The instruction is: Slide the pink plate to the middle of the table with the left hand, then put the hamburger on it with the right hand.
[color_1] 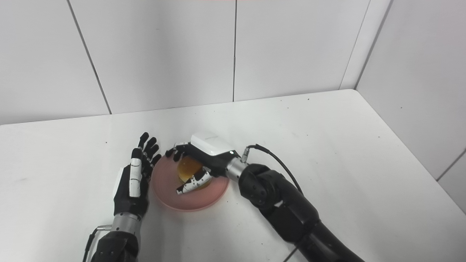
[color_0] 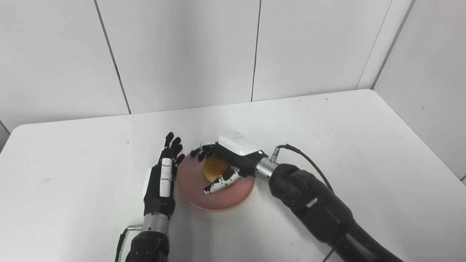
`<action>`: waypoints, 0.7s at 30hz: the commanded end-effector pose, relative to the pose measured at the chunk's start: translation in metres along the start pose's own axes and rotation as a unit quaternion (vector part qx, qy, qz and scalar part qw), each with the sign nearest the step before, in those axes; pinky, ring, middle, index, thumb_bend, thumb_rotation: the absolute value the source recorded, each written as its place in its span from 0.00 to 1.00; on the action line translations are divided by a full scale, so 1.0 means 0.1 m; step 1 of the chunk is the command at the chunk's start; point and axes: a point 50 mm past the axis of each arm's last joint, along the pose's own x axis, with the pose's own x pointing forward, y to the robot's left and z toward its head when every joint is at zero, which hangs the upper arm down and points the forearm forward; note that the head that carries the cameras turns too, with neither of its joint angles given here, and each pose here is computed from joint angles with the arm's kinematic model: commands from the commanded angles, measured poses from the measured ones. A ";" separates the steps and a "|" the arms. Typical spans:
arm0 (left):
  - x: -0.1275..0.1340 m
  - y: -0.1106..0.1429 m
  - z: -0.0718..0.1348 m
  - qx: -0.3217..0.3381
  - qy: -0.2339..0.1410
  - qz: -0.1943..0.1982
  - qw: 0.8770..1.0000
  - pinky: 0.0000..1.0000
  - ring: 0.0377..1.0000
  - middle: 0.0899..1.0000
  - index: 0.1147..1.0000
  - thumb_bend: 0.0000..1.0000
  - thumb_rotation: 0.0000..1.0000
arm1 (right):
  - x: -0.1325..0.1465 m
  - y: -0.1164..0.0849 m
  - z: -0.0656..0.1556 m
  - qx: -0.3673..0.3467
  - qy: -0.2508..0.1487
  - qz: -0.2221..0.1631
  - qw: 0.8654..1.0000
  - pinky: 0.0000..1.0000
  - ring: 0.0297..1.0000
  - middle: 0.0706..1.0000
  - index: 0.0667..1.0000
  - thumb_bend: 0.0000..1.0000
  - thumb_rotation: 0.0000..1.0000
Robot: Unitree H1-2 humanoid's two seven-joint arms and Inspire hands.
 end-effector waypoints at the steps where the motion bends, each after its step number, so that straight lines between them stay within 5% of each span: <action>1: -0.12 -0.04 -0.13 -0.003 0.018 -0.003 1.000 0.90 0.96 0.95 0.96 0.70 1.00 | 0.02 -0.23 0.16 0.003 -0.041 -0.043 0.998 0.85 0.94 0.96 0.90 0.69 0.41; 14: -0.13 -0.09 -0.16 -0.012 0.018 0.007 1.000 0.96 0.97 0.96 0.96 0.73 1.00 | -0.44 -0.32 0.14 0.102 -0.047 -0.135 0.984 0.84 1.00 1.00 0.99 0.70 0.54; 21: -0.16 -0.10 -0.19 -0.008 0.015 0.007 1.000 0.96 0.97 0.97 0.96 0.72 1.00 | -0.67 -0.17 -0.18 0.227 -0.018 -0.252 0.941 0.93 0.98 1.00 1.00 0.72 0.74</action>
